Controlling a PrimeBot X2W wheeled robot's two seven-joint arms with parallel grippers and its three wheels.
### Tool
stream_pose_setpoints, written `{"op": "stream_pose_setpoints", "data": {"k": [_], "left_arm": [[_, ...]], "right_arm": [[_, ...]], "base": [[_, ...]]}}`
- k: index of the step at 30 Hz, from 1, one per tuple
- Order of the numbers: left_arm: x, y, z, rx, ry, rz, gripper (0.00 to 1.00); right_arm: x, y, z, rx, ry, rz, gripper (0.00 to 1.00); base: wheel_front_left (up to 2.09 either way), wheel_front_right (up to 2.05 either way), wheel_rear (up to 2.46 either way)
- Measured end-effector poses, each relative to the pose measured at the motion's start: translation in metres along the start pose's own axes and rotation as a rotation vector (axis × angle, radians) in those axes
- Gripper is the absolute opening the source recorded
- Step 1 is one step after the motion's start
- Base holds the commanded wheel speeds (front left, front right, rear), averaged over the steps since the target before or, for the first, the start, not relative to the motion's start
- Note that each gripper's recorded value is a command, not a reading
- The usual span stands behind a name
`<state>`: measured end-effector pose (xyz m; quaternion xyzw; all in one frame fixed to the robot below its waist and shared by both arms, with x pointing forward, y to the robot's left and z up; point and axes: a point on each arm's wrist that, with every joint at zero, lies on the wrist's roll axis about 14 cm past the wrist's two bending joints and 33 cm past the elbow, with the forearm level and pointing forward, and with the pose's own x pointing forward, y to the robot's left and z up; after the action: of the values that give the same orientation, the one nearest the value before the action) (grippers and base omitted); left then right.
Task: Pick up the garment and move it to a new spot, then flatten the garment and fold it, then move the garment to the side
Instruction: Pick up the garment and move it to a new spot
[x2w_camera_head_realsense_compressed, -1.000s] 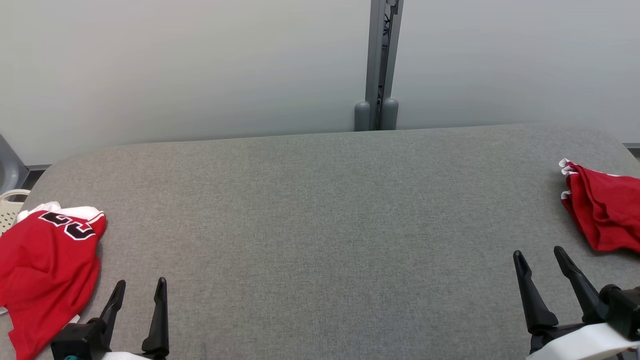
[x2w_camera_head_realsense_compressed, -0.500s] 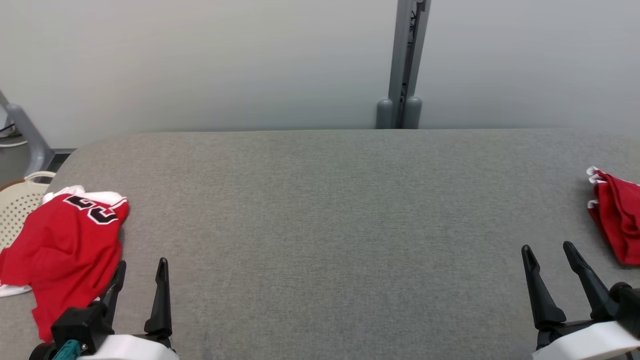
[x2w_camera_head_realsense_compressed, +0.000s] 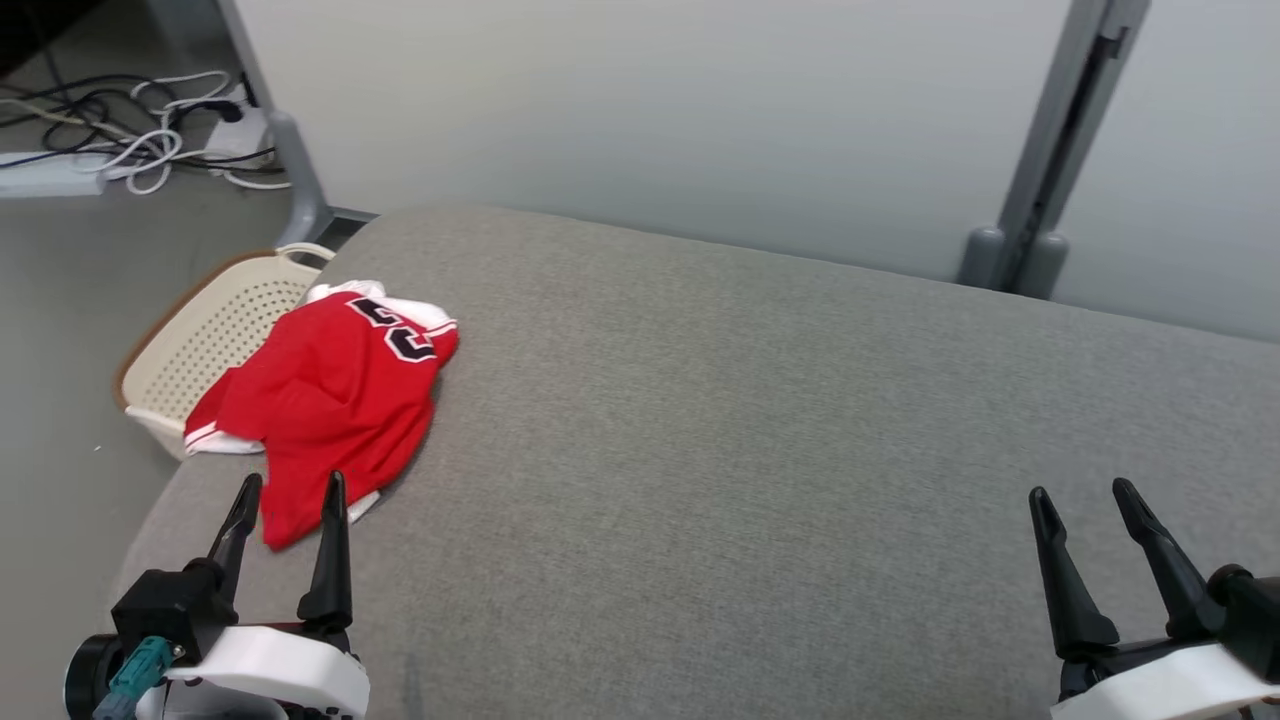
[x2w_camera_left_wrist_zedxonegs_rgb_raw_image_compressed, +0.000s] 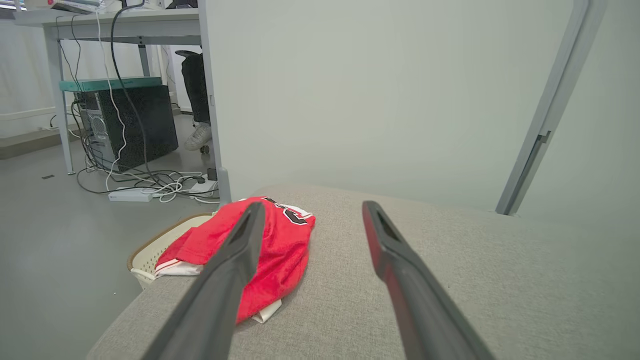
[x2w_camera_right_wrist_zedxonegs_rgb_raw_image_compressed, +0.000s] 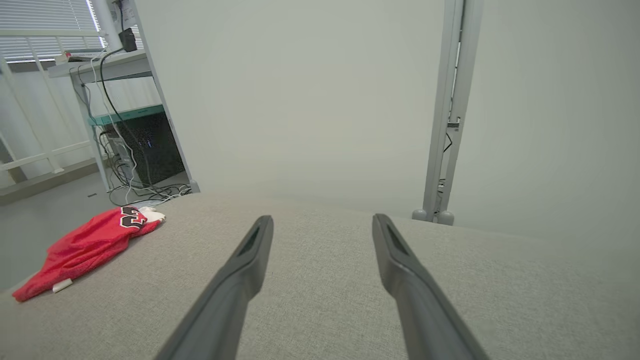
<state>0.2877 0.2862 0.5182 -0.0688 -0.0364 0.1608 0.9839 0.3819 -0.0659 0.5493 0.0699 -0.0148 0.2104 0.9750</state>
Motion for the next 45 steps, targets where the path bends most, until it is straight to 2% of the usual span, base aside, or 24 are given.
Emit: {"op": "stream_pose_setpoints", "data": {"k": [7, 18, 24, 32, 37, 45], "left_arm": [[-0.014, 0.030, 0.003, 0.010, -0.015, 0.073, 1.00], [-0.008, 0.035, 0.008, 0.008, -0.035, 0.087, 1.00], [0.013, 0.029, 0.022, 0.001, -0.076, 0.080, 1.00], [0.085, 0.008, 0.043, 0.027, -0.129, 0.026, 1.00], [0.129, -0.004, 0.011, 0.049, -0.037, -0.002, 1.00], [0.165, 0.009, -0.091, 0.048, 0.271, 0.030, 1.00]], "right_arm": [[0.018, 0.030, -0.006, 0.001, 0.016, 0.096, 1.00], [0.024, 0.037, -0.010, 0.008, 0.026, 0.120, 1.00], [0.031, 0.034, -0.011, 0.018, 0.031, 0.119, 1.00], [0.059, 0.010, -0.010, -0.017, 0.030, 0.109, 1.00], [0.070, -0.014, -0.025, -0.006, 0.057, 0.073, 1.00], [0.078, -0.046, -0.054, 0.019, 0.103, 0.015, 1.00]], "base": [[0.00, 0.00, 0.00], [0.00, 0.00, 0.00], [0.00, 0.00, 0.00], [0.00, 0.00, 0.00], [0.00, 0.00, 0.00], [0.00, 0.00, 0.00]]}}
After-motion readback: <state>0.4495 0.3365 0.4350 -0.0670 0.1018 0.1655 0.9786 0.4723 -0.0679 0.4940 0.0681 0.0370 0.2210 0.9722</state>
